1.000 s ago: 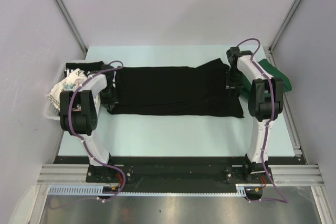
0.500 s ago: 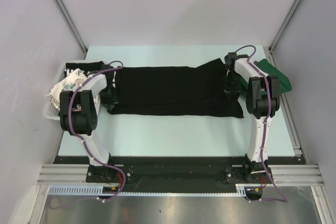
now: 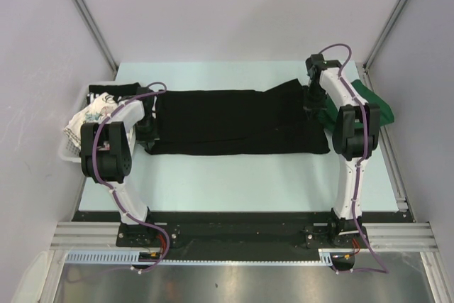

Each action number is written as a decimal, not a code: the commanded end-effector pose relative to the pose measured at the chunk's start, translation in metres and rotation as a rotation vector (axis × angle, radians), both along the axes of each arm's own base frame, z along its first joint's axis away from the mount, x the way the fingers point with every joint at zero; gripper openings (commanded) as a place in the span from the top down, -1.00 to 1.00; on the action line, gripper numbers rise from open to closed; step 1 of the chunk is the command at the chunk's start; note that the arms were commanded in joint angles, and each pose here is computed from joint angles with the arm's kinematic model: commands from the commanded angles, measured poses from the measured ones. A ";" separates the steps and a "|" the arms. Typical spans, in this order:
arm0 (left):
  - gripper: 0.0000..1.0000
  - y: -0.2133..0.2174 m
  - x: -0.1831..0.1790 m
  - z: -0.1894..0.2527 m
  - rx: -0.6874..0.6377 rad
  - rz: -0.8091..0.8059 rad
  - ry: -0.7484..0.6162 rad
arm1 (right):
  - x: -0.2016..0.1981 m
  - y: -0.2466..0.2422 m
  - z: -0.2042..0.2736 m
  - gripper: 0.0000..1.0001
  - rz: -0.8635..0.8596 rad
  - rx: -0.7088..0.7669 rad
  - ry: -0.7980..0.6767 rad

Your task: Fold and stack the t-shirts

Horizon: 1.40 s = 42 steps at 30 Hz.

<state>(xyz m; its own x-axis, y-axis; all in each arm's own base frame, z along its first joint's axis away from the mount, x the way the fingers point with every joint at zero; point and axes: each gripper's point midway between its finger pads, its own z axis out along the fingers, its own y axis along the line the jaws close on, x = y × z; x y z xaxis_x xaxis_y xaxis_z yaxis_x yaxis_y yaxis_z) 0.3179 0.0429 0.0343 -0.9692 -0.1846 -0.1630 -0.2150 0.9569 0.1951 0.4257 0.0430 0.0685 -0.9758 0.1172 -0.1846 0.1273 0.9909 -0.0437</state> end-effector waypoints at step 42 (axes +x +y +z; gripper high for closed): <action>1.00 0.060 0.003 0.020 0.149 0.193 -0.070 | -0.034 0.000 -0.020 0.19 -0.004 0.013 0.123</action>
